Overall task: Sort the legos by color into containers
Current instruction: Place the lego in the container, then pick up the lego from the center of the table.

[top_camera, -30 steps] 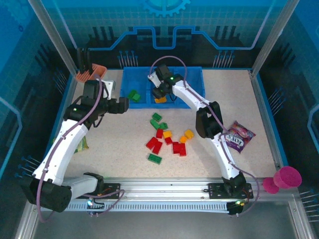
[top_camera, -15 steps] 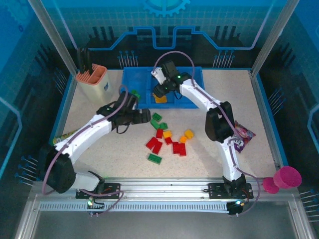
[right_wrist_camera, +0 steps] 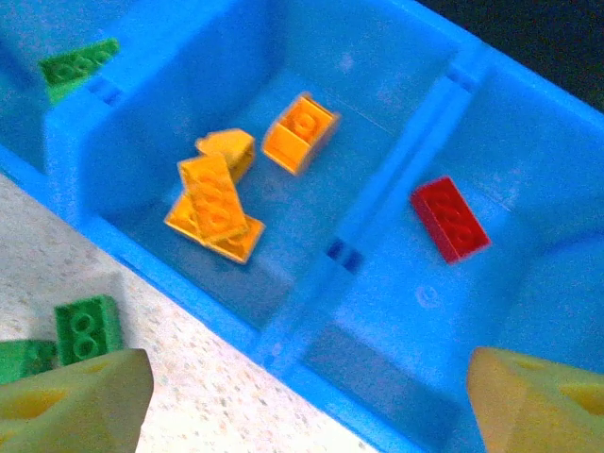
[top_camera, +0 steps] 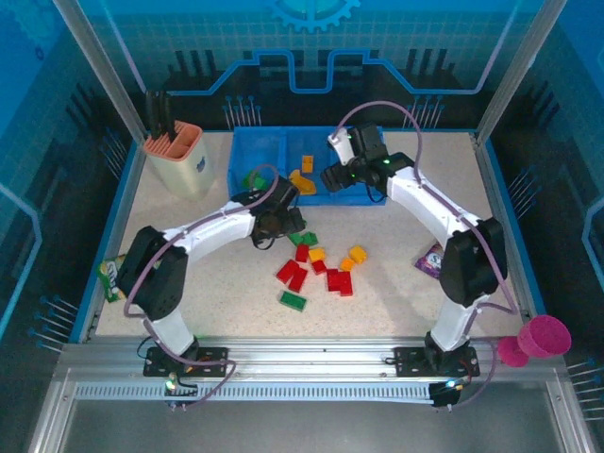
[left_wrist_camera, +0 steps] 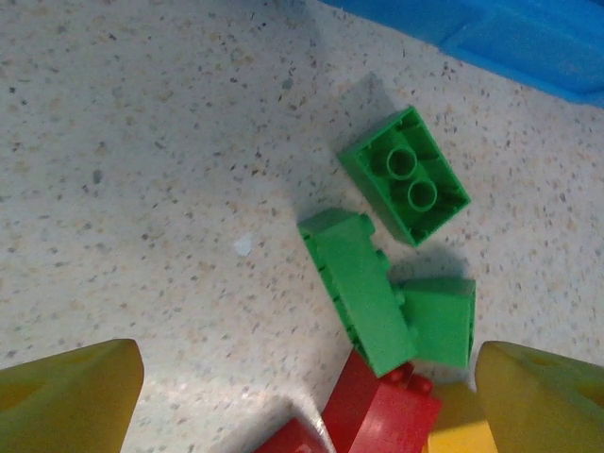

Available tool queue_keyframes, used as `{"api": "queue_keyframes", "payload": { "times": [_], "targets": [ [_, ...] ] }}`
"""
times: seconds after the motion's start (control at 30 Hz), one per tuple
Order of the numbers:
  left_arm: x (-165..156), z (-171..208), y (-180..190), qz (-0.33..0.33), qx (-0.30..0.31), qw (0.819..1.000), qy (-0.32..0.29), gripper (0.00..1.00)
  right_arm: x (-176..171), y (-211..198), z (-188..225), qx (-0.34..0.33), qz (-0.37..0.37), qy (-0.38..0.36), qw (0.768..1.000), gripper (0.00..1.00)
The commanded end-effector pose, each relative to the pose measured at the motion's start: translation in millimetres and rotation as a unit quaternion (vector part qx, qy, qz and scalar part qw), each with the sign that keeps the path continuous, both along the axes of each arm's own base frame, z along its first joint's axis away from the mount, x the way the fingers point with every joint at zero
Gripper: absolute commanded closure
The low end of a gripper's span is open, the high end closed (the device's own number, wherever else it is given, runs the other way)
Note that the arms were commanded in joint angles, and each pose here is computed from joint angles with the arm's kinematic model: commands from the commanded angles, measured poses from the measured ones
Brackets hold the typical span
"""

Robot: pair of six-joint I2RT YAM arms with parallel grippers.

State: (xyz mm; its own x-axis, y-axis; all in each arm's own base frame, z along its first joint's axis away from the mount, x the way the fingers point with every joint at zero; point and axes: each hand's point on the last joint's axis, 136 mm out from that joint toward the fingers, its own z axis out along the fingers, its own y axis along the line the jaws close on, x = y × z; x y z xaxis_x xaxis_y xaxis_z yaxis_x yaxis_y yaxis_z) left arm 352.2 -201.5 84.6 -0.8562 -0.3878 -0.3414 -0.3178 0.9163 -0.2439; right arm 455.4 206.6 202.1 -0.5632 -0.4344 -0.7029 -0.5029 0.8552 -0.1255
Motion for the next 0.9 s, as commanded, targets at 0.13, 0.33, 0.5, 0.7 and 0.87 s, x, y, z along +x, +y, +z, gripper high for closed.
{"api": "queue_keyframes", "payload": {
  "times": [0.13,0.33,0.5,0.7,0.87],
  "targets": [
    [10,-16,-18,0.035,0.005,0.999,0.013,0.12,-16,-16,-10,0.030,-0.035,-0.004,0.999,0.08],
    [5,-35,-23,0.040,0.003,0.998,0.047,0.26,-20,-17,-36,0.005,-0.033,0.034,0.999,0.06],
    [-4,-57,-24,0.049,0.002,0.995,0.082,0.37,-24,-16,-51,0.001,-0.029,0.047,0.998,0.05],
    [-7,-71,-33,0.045,-0.020,0.994,0.094,0.48,-27,-17,-57,-0.006,-0.025,0.052,0.998,0.05],
    [-15,-80,-26,0.052,-0.004,0.991,0.121,0.63,-27,-20,-62,-0.014,-0.027,0.055,0.998,0.05]
  ]
}}
